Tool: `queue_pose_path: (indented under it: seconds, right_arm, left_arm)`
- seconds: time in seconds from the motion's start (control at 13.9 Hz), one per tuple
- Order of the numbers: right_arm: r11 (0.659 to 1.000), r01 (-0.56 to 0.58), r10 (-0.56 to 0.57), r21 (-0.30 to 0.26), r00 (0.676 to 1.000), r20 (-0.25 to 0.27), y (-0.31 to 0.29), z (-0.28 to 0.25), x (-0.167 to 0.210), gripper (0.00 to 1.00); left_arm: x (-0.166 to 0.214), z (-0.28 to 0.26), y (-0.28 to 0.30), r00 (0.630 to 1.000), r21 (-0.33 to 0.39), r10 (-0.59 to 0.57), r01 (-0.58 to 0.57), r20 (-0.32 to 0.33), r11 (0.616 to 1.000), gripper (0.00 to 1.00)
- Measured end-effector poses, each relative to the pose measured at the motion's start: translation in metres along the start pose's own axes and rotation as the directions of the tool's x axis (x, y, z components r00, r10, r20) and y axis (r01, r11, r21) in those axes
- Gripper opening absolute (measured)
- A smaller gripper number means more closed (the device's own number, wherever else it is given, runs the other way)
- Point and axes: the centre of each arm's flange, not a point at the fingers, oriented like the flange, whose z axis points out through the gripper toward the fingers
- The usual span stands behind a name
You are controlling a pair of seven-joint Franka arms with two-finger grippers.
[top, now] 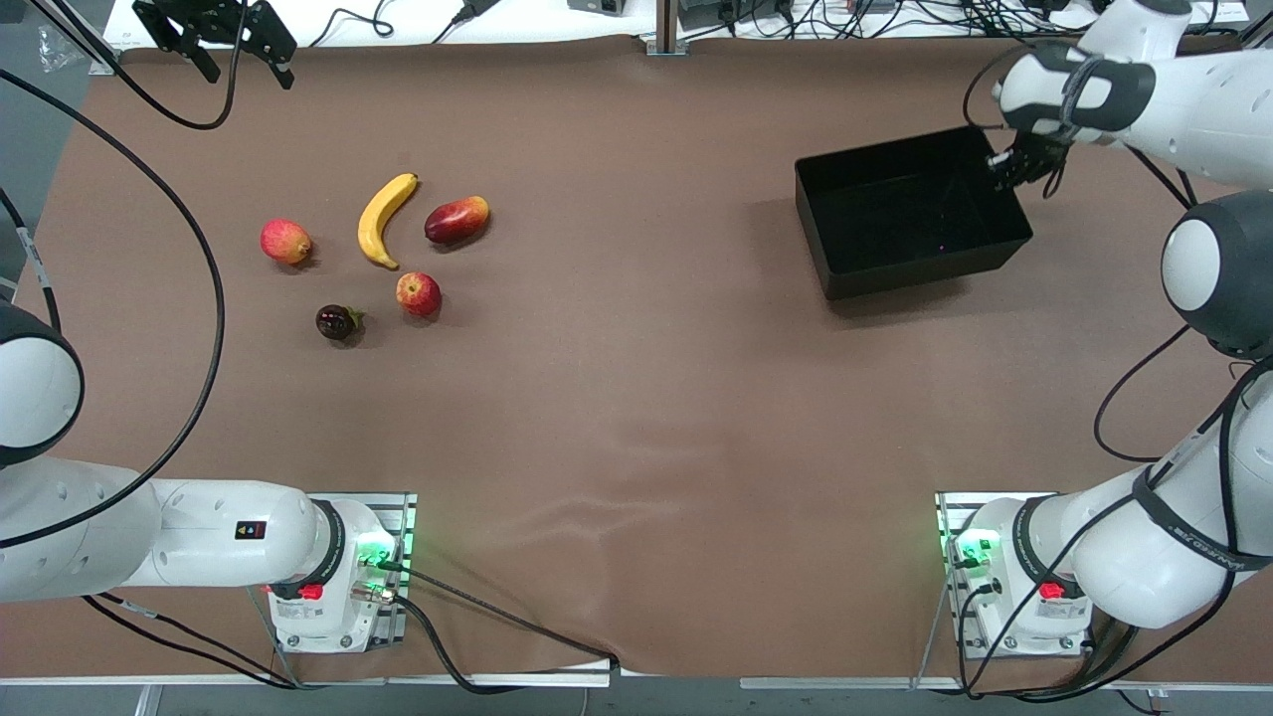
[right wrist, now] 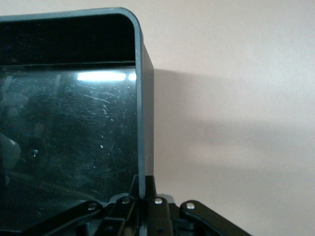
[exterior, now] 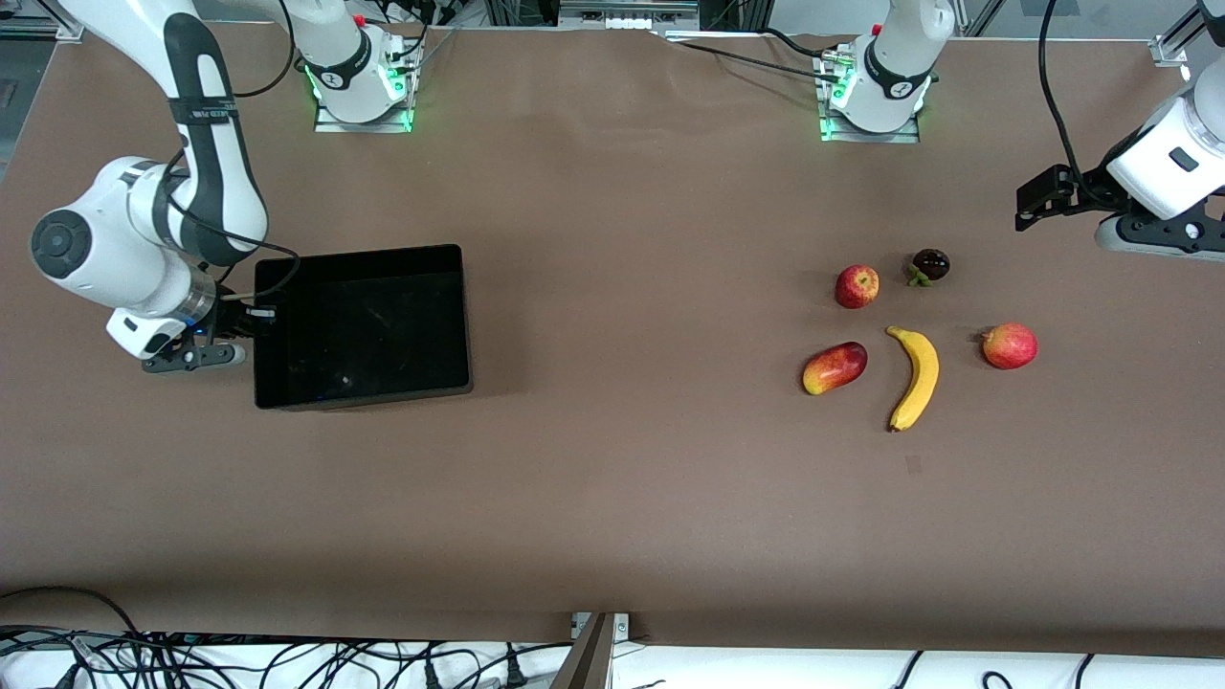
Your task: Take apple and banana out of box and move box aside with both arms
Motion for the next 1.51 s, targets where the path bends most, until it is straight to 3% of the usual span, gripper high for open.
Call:
queue_pose_path:
  seconds: [0.57,0.65,0.72,0.93,1.08,1.22,1.29,1.51]
  right_arm:
    - [0.999,-0.034,0.034,-0.015,0.999,-0.025,0.008,0.022,-0.018,0.04]
    - [0.999,-0.036,0.035,-0.015,0.999,-0.026,0.008,0.022,-0.018,0.08]
    - [0.999,-0.036,0.035,-0.014,0.999,-0.029,0.008,0.021,-0.017,0.15]
    - [0.999,-0.041,0.041,-0.002,0.997,-0.059,0.002,-0.001,-0.002,0.48]
    - [0.997,-0.064,0.065,0.042,0.997,-0.034,-0.014,-0.034,0.016,0.67]
    - [0.995,-0.07,0.07,0.064,0.998,0.001,-0.036,-0.083,0.035,0.93]
    - [0.996,-0.075,0.074,0.056,0.997,0.018,-0.046,-0.113,0.043,1.0]
    - [0.997,-0.081,0.08,0.006,0.994,0.079,-0.079,-0.206,0.041,1.0]
  left_arm:
    - [0.009,-0.009,0.005,1.0,0.002,0.011,-0.011,-0.021,1.0,1.0]
    - [0.01,-0.007,0.006,1.0,0.001,0.013,-0.013,-0.017,1.0,1.0]
    - [0.011,-0.006,0.007,1.0,0.001,0.013,-0.013,-0.015,1.0,1.0]
    - [0.012,-0.006,0.018,0.999,0.003,0.032,-0.032,-0.015,0.999,1.0]
    - [0.012,-0.006,0.024,0.999,0.004,0.039,-0.039,-0.016,0.999,1.0]
    - [0.013,-0.008,0.024,0.999,0.004,0.039,-0.039,-0.019,0.999,1.0]
    - [0.013,-0.009,0.024,0.999,0.004,0.039,-0.039,-0.023,0.999,1.0]
    - [0.016,-0.013,0.023,0.999,0.004,0.038,-0.038,-0.031,0.999,1.0]
